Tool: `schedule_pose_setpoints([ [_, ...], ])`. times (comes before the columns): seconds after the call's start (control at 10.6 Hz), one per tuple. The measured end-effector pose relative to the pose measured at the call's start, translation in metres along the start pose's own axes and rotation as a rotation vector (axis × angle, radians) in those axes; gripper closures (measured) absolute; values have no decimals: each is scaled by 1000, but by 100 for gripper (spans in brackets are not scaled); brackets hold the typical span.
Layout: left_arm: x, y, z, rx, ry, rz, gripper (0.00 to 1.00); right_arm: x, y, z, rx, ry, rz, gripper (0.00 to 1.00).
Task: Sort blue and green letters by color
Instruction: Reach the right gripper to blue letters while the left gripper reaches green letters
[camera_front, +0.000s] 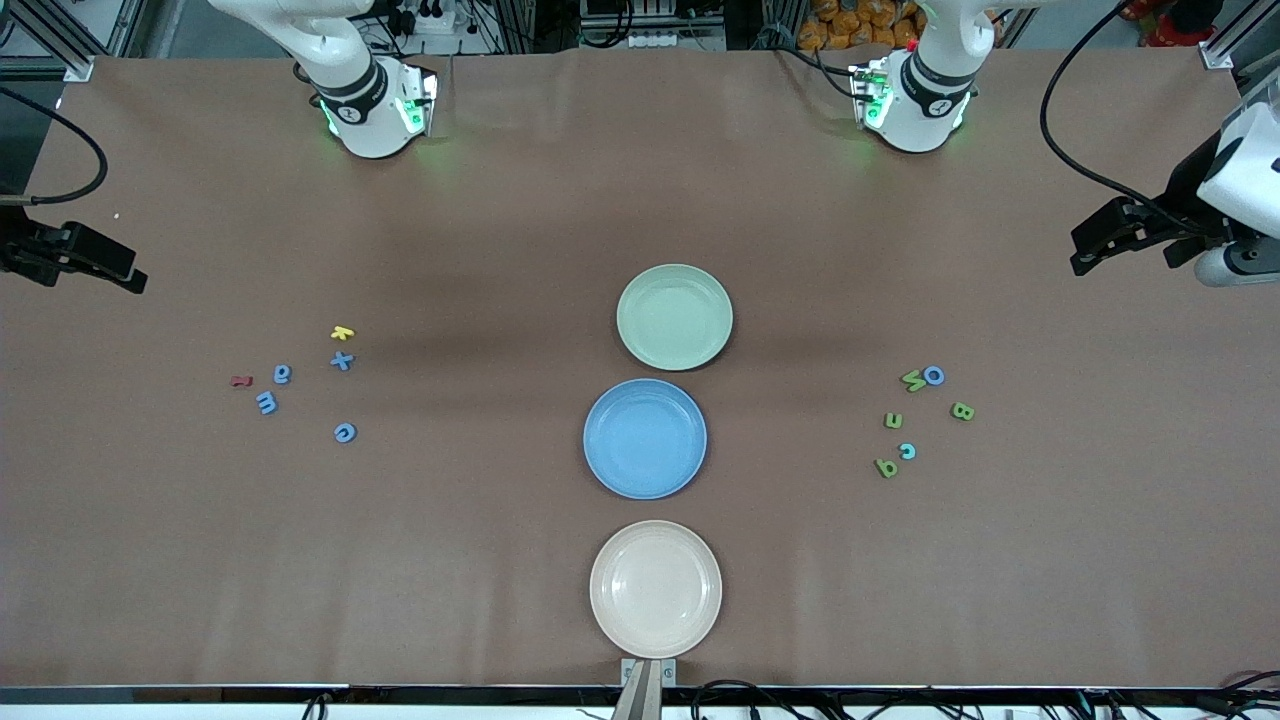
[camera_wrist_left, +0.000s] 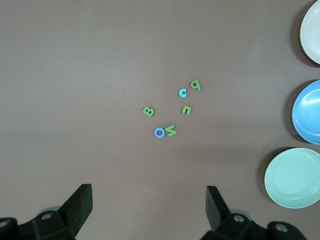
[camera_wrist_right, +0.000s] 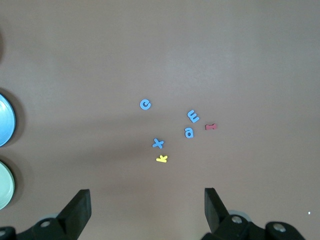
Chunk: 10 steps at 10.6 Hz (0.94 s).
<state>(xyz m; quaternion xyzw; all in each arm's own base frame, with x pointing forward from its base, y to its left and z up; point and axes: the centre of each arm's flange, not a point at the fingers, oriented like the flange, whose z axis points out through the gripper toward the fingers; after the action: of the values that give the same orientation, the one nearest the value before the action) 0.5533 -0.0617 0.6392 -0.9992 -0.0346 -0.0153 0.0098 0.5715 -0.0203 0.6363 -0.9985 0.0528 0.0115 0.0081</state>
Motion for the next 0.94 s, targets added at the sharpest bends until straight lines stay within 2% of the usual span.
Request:
schedule_pose_setpoints([
  [0.56, 5, 0, 10, 1, -19, 34, 0, 0, 0, 0, 0, 0, 0, 0],
  [0.75, 21, 5, 36, -5, -18, 43, 0, 2, 0, 0, 1, 11, 1, 0],
  [0.94, 40, 11, 91, -15, 5, 50, 0, 7, 2, 9, 0, 4, 7, 0],
])
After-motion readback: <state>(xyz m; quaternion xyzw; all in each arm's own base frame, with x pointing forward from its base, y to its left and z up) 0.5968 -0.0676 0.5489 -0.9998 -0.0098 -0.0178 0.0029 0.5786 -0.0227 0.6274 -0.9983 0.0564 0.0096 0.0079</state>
